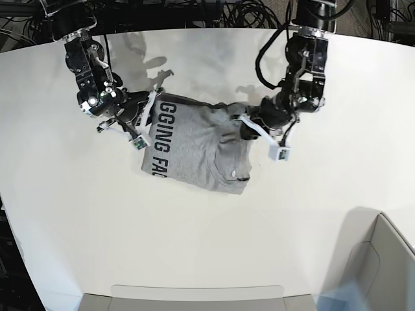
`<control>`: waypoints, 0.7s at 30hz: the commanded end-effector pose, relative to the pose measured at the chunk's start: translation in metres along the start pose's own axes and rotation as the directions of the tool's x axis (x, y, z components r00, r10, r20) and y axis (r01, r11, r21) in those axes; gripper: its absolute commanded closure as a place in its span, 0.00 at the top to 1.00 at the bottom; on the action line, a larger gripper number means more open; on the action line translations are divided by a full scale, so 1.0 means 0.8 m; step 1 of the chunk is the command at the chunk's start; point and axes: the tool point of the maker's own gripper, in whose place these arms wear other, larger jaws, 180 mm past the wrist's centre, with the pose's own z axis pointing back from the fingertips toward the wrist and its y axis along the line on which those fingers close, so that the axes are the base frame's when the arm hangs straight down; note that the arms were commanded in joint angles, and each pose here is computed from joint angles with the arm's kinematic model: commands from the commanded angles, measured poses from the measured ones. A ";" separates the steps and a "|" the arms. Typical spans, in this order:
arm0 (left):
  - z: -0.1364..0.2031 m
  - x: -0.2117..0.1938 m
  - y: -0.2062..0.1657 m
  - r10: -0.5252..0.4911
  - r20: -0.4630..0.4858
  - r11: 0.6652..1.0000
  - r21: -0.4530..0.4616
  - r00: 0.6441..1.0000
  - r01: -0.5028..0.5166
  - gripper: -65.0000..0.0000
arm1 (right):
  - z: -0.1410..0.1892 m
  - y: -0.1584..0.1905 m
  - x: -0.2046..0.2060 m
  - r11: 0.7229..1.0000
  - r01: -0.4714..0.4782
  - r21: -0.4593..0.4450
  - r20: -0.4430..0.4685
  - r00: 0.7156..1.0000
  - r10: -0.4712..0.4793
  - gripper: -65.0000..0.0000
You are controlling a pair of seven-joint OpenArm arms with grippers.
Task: Fold the T-shirt properly
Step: 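Carry the folded shirt with the left gripper toward the bin and set it down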
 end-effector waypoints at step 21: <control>0.004 0.069 -0.060 -0.069 0.135 0.992 -0.097 0.988 0.083 0.10 | 0.078 -0.106 0.123 0.980 0.076 -0.186 0.290 0.957 -0.019 0.00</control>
